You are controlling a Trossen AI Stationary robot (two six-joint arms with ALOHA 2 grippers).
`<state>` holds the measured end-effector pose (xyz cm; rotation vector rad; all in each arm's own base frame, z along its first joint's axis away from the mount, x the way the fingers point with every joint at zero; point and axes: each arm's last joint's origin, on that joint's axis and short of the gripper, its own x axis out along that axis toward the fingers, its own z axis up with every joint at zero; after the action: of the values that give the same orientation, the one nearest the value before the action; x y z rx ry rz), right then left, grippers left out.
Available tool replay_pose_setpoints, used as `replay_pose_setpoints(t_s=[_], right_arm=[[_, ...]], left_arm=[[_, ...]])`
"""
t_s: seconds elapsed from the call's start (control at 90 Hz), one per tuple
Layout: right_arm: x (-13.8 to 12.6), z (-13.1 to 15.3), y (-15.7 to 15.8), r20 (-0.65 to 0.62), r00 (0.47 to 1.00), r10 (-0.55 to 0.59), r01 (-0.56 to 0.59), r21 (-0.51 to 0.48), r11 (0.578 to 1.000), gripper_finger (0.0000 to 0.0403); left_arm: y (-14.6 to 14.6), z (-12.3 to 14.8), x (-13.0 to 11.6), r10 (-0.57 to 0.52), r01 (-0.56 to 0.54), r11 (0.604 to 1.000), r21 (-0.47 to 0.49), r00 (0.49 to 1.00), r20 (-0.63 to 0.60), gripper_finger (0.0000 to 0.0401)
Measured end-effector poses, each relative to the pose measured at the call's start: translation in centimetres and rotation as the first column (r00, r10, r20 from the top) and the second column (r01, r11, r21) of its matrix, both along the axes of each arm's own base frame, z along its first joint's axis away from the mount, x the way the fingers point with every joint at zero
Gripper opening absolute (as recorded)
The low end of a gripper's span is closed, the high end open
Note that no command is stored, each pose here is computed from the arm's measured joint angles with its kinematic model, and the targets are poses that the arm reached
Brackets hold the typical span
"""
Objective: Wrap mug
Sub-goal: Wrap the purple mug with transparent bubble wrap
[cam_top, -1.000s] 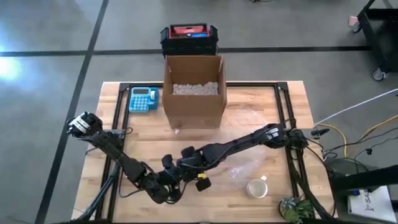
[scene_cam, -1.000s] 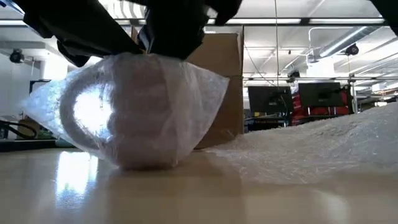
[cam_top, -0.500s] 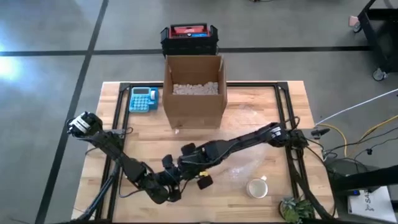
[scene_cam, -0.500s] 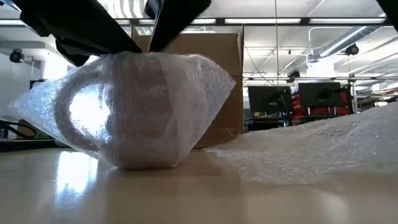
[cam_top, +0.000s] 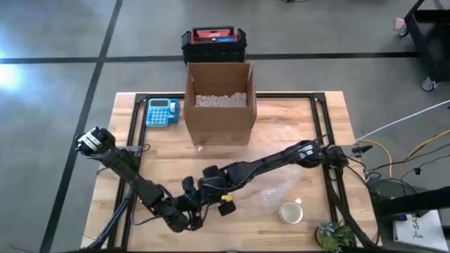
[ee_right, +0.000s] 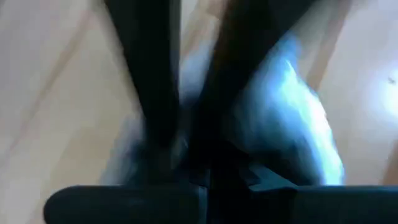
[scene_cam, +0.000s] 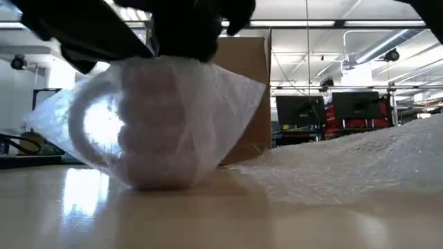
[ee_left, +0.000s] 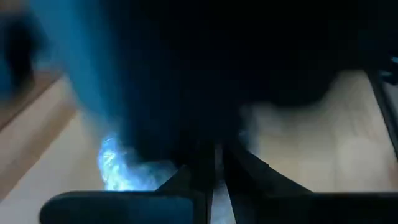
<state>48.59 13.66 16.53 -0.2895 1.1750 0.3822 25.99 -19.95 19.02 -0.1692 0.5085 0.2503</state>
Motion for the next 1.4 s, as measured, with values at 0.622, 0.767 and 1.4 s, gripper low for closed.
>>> replay_pose_setpoints(t_s=[0.622,0.767,1.4], right_arm=[[-1.6,6.5,-0.6,0.056,0.998,0.007,-0.008,0.02,1.0,0.0],[-1.5,5.7,-0.7,0.039,0.999,0.004,-0.005,0.015,1.0,0.0],[-1.1,3.5,-0.5,0.077,0.997,0.027,-0.028,0.015,0.999,0.0]], left_arm=[[-0.1,0.1,0.0,-0.004,0.004,1.0,-0.004,1.0,0.003,0.002],[-0.1,0.1,0.0,-0.004,0.004,1.0,-0.004,1.0,0.004,0.002],[-0.1,0.1,0.0,-0.003,0.003,1.0,-0.008,1.0,0.008,0.002]])
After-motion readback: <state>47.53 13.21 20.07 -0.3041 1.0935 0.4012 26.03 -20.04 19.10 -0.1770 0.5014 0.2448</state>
